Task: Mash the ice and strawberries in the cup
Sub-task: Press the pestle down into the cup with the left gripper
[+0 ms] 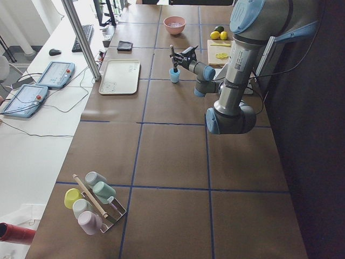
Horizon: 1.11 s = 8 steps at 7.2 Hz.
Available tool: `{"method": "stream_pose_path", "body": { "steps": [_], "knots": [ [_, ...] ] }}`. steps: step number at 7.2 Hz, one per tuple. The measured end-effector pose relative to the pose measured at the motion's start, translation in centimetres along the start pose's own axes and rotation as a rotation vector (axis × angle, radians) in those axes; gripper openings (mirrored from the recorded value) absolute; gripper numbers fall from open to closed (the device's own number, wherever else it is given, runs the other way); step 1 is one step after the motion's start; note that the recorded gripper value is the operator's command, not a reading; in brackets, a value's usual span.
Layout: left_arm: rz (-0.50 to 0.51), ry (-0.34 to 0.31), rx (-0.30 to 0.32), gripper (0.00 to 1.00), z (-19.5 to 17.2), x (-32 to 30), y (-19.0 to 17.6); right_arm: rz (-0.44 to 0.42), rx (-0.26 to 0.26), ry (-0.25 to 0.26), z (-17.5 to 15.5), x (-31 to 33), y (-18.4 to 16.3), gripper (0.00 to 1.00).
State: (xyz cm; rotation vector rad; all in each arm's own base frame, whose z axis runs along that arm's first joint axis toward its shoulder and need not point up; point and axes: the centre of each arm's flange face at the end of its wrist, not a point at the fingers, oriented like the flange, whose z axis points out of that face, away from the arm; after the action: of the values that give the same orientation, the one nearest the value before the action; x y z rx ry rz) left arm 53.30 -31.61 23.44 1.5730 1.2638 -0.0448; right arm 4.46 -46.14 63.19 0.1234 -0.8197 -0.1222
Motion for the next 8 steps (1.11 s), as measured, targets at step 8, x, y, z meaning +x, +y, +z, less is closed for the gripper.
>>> {"method": "stream_pose_path", "body": {
  "steps": [8],
  "knots": [
    [0.005,-0.018,-0.031,0.0,-0.2,0.6,3.0,0.001,-0.001,0.003,0.0,0.1,0.0,1.0]
  ]
}}
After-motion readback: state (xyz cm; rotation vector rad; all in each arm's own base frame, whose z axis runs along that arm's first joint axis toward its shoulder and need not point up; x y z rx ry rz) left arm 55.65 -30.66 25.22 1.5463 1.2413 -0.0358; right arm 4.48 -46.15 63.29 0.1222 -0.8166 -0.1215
